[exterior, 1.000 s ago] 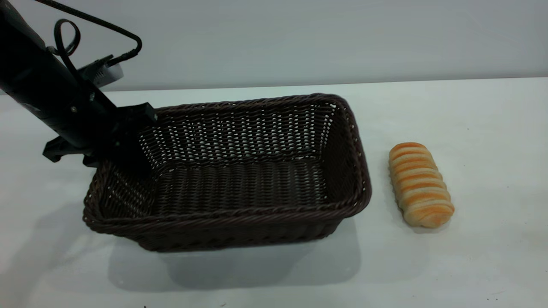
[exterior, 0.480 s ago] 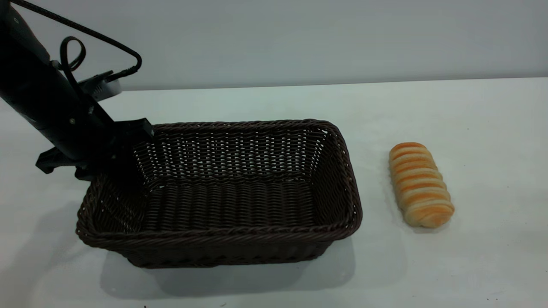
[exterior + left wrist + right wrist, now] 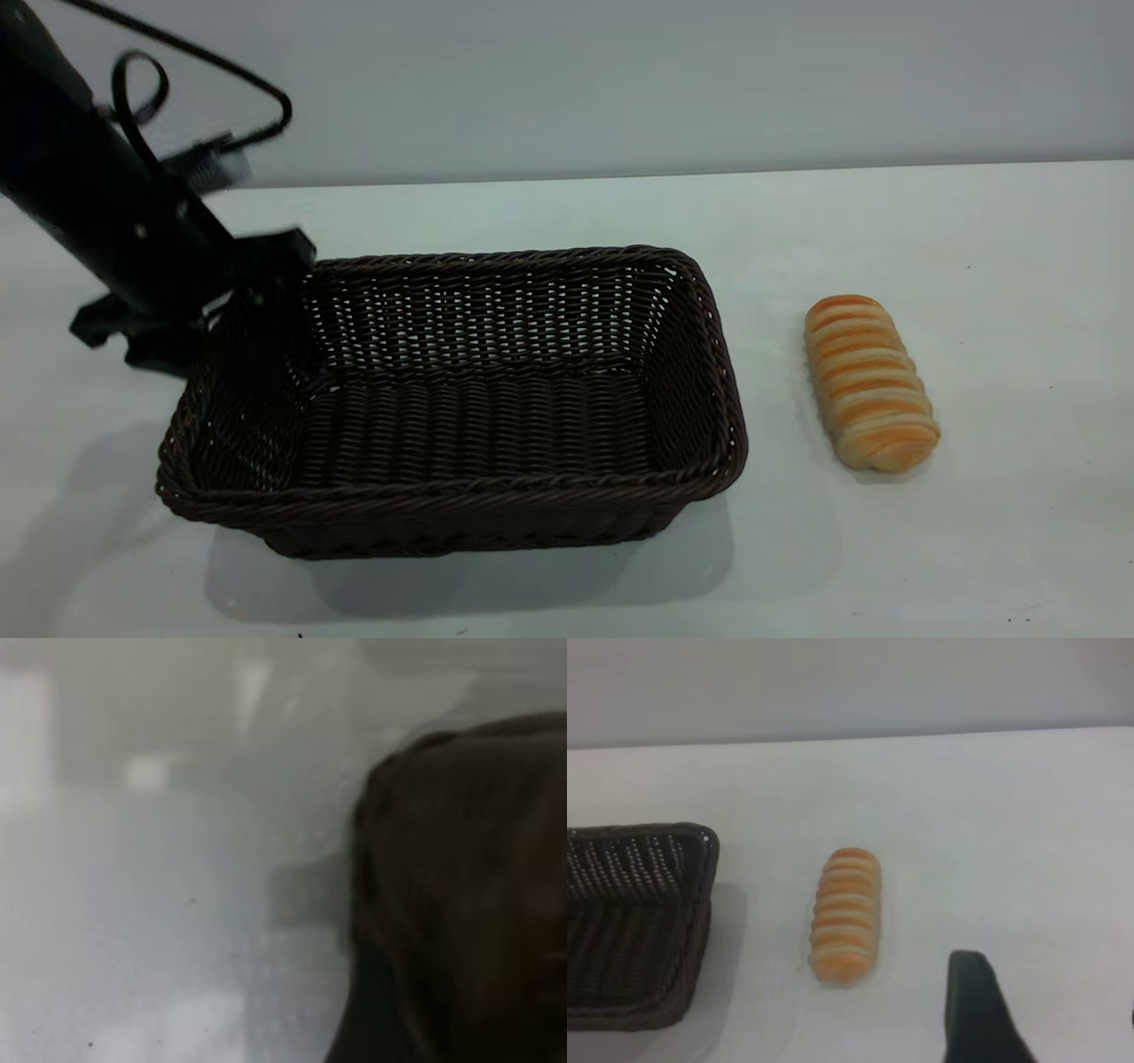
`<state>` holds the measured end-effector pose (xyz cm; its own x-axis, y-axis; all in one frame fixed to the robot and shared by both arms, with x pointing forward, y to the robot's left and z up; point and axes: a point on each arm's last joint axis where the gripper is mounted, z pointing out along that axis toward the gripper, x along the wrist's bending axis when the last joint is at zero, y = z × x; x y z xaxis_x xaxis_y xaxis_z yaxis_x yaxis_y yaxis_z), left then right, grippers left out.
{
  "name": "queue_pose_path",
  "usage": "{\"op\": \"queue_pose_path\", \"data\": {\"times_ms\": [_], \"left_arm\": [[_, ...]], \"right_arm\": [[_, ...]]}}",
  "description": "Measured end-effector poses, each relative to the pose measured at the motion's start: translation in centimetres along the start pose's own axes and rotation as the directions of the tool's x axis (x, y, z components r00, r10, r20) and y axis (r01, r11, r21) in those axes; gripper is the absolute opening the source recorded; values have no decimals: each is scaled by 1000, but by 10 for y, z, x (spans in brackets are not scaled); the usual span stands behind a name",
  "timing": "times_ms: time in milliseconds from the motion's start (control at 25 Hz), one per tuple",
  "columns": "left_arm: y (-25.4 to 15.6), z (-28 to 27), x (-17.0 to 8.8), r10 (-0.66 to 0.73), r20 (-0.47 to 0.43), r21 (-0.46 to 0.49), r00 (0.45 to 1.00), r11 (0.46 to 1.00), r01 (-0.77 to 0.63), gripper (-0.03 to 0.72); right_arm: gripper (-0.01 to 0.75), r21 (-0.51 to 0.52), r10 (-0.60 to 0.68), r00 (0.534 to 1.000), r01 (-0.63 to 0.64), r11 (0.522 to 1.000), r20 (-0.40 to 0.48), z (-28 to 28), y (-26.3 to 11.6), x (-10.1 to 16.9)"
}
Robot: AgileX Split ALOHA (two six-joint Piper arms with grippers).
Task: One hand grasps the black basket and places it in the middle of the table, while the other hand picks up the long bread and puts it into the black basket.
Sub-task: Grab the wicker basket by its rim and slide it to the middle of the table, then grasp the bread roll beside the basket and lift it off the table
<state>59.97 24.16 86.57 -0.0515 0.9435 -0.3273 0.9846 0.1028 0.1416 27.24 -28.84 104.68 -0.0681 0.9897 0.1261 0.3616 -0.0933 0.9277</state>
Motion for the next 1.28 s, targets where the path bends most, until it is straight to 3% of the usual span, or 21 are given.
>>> {"op": "queue_pose_path", "data": {"times_ms": [200, 520, 720, 800, 960, 1120, 1280], "left_arm": [[4, -40, -13, 71, 4, -69, 997, 995, -70, 589], [-10, -106, -30, 186, -19, -88, 982, 978, -187, 585], [-19, -171, -49, 233, -10, -293, 973, 929, -225, 585], [-27, -202, -60, 261, 11, -404, 965, 884, -234, 585], [-60, -269, -82, 391, 41, -611, 920, 738, -286, 585], [-114, -333, -100, 523, 43, -786, 851, 543, -295, 585], [-177, -379, -105, 607, -14, -881, 794, 368, -297, 585]], "right_arm": [[399, 0, 0, 1000, 0, 1000, 0, 0, 0, 0], [399, -1, 7, 1000, -7, 1000, -9, 1, 1, 1], [399, 14, 45, 994, -43, 999, -103, 14, 9, 9], [399, 43, 49, 989, -43, 998, -142, 29, 15, 11], [399, 144, 74, 977, -45, 989, -198, 72, 22, 13], [399, 250, 113, 971, -59, 967, -210, 123, 17, 9], [399, 316, 165, 965, -95, 944, -203, 166, 12, 5]]}}
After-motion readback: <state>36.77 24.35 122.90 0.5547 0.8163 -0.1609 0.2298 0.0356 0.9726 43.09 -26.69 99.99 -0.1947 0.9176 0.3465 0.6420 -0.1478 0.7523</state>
